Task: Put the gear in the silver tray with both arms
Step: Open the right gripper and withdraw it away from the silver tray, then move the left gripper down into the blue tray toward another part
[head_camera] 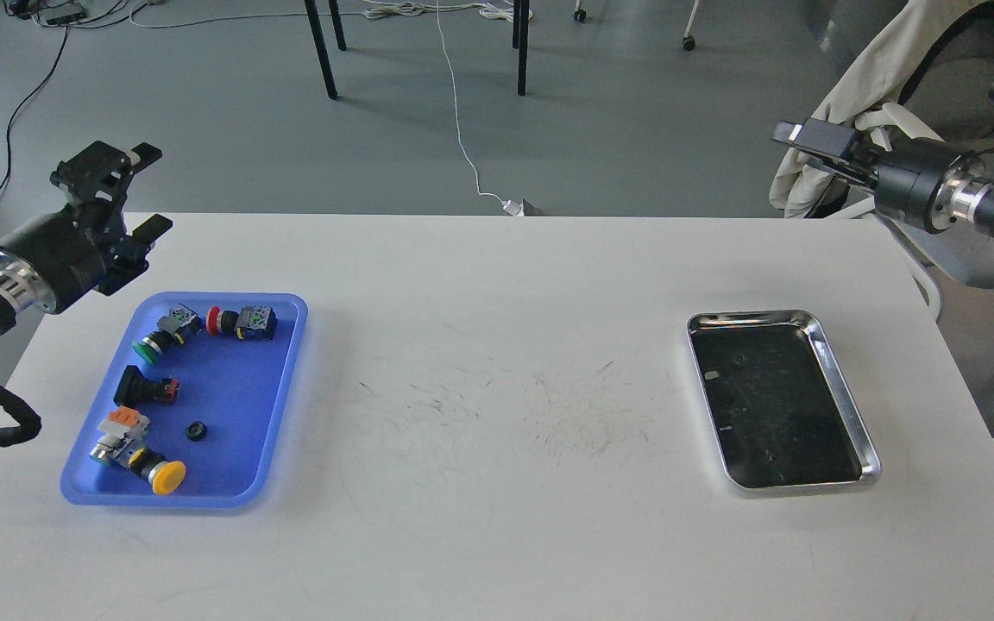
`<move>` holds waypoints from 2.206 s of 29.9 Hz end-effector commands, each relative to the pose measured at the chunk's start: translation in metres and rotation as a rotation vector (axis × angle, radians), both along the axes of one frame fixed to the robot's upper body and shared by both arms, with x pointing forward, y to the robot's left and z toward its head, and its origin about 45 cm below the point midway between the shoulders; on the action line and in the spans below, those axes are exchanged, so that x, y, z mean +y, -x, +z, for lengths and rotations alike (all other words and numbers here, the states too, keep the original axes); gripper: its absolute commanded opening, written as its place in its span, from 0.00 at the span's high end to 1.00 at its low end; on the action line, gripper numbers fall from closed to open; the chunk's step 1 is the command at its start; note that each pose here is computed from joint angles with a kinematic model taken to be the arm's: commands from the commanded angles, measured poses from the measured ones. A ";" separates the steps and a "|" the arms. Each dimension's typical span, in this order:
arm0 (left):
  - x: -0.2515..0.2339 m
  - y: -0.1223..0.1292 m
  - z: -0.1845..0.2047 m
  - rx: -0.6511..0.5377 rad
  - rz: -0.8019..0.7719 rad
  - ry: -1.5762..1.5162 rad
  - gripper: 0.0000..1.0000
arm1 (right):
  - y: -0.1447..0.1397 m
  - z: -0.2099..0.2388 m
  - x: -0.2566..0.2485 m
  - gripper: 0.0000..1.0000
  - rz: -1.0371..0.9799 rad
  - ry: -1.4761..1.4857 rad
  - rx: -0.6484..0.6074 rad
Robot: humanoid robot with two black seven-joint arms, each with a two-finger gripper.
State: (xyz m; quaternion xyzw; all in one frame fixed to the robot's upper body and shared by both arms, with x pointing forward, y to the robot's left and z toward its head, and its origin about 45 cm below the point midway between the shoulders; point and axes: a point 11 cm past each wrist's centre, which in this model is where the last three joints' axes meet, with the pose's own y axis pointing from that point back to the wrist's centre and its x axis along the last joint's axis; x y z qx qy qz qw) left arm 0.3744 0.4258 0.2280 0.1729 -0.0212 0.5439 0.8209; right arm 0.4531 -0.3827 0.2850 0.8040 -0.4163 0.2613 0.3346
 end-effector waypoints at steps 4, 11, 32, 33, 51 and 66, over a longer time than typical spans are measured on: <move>0.015 0.035 -0.012 0.062 -0.095 -0.217 0.02 | 0.005 0.003 -0.019 0.18 -0.108 -0.141 -0.024; 0.010 0.065 -0.008 0.026 -0.270 -0.473 0.02 | 0.004 0.004 -0.029 0.18 -0.205 -0.254 -0.058; -0.008 0.112 -0.044 -0.053 -0.539 -0.772 0.03 | 0.013 -0.016 -0.038 0.16 -0.297 -0.338 -0.050; -0.007 0.113 -0.044 -0.049 -0.542 -0.777 0.03 | 0.013 -0.016 -0.036 0.16 -0.295 -0.339 -0.048; -0.024 0.092 -0.040 -0.153 -0.905 -1.085 0.02 | 0.012 -0.014 -0.035 0.16 -0.295 -0.344 -0.056; -0.025 0.080 -0.066 -0.128 -1.001 -1.175 0.08 | 0.012 -0.012 -0.037 0.16 -0.297 -0.339 -0.061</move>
